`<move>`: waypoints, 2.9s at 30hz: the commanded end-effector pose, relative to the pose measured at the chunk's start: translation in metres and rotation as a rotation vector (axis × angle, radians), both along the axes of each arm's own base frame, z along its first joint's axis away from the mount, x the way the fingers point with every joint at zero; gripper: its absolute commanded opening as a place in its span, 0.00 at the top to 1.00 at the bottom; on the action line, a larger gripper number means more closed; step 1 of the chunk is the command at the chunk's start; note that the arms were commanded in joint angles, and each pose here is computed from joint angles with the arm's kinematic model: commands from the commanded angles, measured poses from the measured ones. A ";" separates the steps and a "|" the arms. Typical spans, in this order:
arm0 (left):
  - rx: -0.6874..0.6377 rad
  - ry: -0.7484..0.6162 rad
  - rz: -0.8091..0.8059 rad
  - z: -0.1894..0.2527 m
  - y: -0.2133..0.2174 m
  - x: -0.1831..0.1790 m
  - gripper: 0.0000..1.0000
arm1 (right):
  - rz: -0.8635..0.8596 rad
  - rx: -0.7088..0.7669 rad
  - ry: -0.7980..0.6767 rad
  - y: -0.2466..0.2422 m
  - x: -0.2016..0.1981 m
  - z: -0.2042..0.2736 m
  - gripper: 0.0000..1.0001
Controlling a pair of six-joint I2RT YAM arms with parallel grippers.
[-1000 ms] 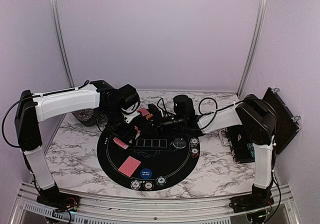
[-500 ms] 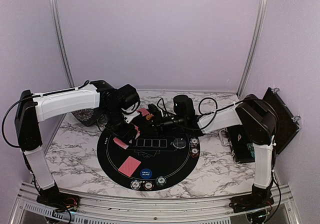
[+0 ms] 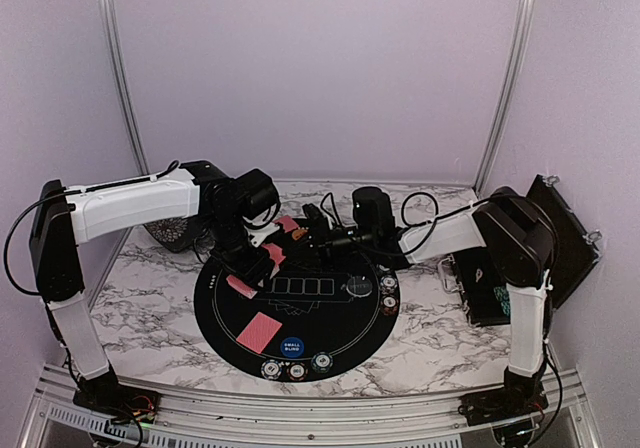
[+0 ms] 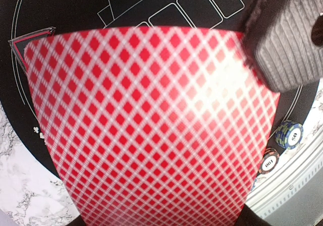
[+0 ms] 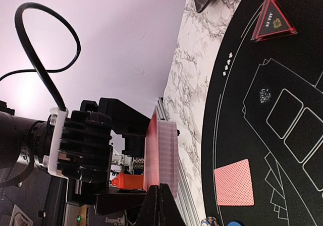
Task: Distribute texas hold em gaming equipment
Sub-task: Distribute the poker card in the dealer area.
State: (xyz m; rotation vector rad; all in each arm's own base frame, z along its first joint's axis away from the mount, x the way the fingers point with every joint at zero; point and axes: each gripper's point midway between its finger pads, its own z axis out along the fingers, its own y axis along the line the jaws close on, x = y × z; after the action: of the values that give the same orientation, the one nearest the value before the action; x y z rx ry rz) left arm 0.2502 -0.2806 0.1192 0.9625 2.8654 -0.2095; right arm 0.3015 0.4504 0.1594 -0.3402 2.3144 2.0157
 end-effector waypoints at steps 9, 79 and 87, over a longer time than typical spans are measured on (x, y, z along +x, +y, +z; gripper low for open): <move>0.017 0.018 -0.012 -0.004 0.003 -0.004 0.42 | -0.067 0.037 -0.044 -0.027 0.013 0.030 1.00; 0.017 0.012 -0.022 -0.005 0.000 0.001 0.43 | -0.157 -0.427 -0.025 -0.190 -0.045 -0.086 1.00; 0.018 0.013 -0.022 -0.005 0.001 0.001 0.43 | -0.143 -0.450 -0.016 -0.194 -0.051 -0.093 1.00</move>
State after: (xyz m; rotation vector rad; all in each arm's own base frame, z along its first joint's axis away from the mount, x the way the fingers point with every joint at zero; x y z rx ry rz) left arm 0.2502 -0.2807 0.1127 0.9908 2.8724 -0.1970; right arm 0.2523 0.2608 0.0629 -0.1744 2.6857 1.4263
